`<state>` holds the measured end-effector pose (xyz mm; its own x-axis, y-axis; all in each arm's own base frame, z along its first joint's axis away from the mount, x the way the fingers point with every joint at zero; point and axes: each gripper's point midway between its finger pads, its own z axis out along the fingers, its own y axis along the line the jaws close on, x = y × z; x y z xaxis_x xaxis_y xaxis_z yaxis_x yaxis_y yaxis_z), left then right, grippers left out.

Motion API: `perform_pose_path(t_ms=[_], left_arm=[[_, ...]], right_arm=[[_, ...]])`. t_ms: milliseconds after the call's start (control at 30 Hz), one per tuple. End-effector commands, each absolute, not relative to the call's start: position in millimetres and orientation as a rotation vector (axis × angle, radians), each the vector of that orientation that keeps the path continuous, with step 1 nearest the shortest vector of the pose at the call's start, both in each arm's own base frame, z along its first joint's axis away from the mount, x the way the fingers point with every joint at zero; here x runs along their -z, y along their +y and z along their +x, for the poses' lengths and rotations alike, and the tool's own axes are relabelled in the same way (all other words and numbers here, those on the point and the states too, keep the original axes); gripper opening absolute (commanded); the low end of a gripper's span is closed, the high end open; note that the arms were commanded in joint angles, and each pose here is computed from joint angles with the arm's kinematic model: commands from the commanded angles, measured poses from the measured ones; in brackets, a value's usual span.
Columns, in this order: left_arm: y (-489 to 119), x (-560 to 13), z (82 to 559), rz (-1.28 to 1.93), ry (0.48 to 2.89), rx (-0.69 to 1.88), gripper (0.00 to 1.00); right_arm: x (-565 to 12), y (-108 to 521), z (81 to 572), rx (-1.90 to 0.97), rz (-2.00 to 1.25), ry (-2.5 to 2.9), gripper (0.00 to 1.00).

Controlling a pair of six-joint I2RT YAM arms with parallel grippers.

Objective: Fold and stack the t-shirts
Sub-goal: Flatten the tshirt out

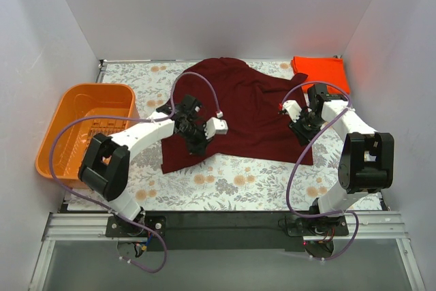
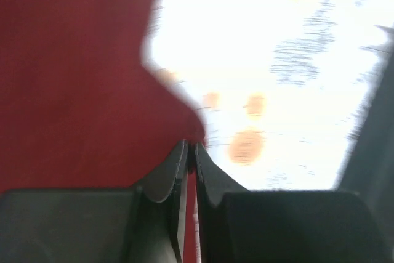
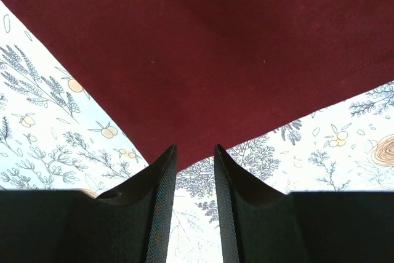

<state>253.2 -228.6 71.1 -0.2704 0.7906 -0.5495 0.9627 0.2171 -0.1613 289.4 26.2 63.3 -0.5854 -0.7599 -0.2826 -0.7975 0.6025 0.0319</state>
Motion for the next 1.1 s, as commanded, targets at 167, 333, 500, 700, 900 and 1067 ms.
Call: perform_pose_path(t_ms=[167, 333, 500, 700, 900, 1067], left_arm=[[-250, -73, 133, 1.902, 2.199, 0.971, 0.24], [-250, -95, 153, 1.846, 2.187, 0.893, 0.23], [-212, -108, 265, 1.4, 2.302, 0.642, 0.22], [-158, -81, 364, 1.11, 2.375, 0.235, 0.19], [-125, -40, 379, 1.053, 2.491, 0.113, 0.12], [-106, -17, 345, 1.131, 2.563, 0.067, 0.11]], right_arm=[[-66, 25, 293, -0.208, -1.301, 2.581, 0.37], [-65, 24, 291, -0.212, -1.294, 2.587, 0.36], [-62, 29, 289, -0.235, -1.263, 2.595, 0.33], [-50, 25, 307, -0.156, -1.185, 2.625, 0.27], [-35, 16, 319, -0.069, -1.152, 2.68, 0.22], [-12, 3, 310, 0.022, -1.209, 2.729, 0.22]])
